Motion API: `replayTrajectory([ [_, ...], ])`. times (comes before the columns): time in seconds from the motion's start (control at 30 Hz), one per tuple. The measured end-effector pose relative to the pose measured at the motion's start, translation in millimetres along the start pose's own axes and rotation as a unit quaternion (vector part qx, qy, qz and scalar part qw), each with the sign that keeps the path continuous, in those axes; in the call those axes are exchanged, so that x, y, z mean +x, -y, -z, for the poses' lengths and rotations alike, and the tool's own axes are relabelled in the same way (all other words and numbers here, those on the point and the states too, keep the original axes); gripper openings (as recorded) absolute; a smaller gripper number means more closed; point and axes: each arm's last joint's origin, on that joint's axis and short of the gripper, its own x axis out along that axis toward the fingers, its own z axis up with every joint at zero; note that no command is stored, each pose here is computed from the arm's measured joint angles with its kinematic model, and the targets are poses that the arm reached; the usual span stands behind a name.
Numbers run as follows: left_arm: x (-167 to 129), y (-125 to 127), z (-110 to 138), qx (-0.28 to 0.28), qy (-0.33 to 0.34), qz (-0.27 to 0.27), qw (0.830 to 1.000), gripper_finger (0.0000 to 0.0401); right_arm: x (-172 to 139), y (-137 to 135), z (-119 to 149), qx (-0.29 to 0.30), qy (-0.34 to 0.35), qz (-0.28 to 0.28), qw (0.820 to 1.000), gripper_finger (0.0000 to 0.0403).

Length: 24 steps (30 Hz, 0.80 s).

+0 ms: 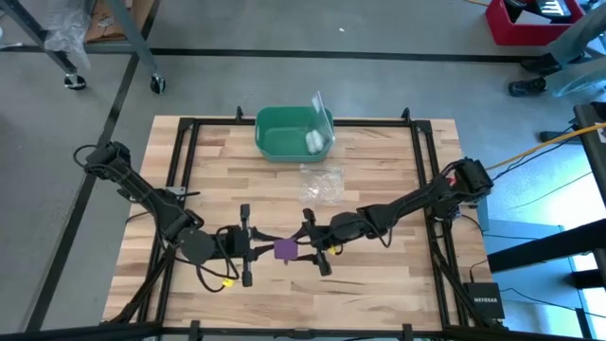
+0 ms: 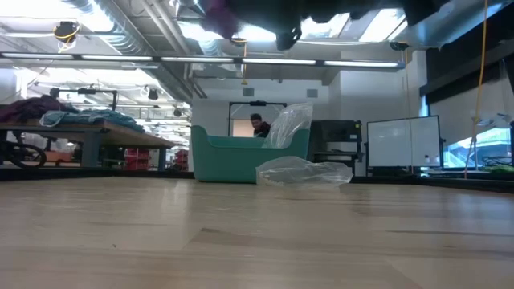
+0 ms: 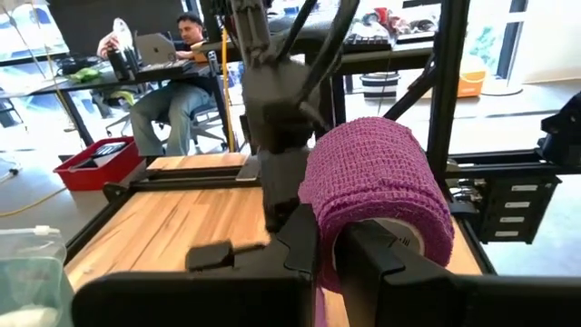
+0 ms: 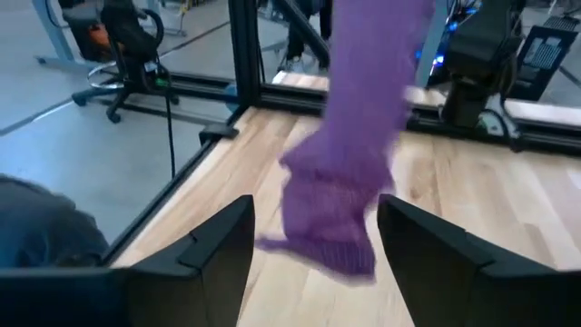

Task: Roll bandage
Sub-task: Roll the violet bandage

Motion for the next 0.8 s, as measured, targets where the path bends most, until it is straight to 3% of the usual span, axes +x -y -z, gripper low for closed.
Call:
replayTrajectory([
  [0.17, -0.1, 0.1, 0.1, -0.001, 0.0, 0.0, 1.0, 0.0017, 6.3, -0.2, 10.8, 0.0, -0.013, -0.003, 1.0, 0.021],
  [0.4, 0.0, 0.0, 0.0, -0.001, 0.0, 0.0, 1.0, 0.0017, 7.6, -0.2, 6.3, -0.013, 0.016, -0.002, 1.0, 0.0082],
  [0.57, 0.0, 0.0, 0.2, 0.0, -0.001, 0.0, 1.0, 0.0017, 12.3, -0.3, 16.8, -0.024, -0.006, -0.002, 1.0, 0.0011],
  [0.8, -4.9, 3.0, -9.3, 0.006, 0.036, -0.009, 0.999, 0.0017, 11.9, -7.3, 17.9, -0.055, -0.014, 0.017, 0.998, 0.0005],
])
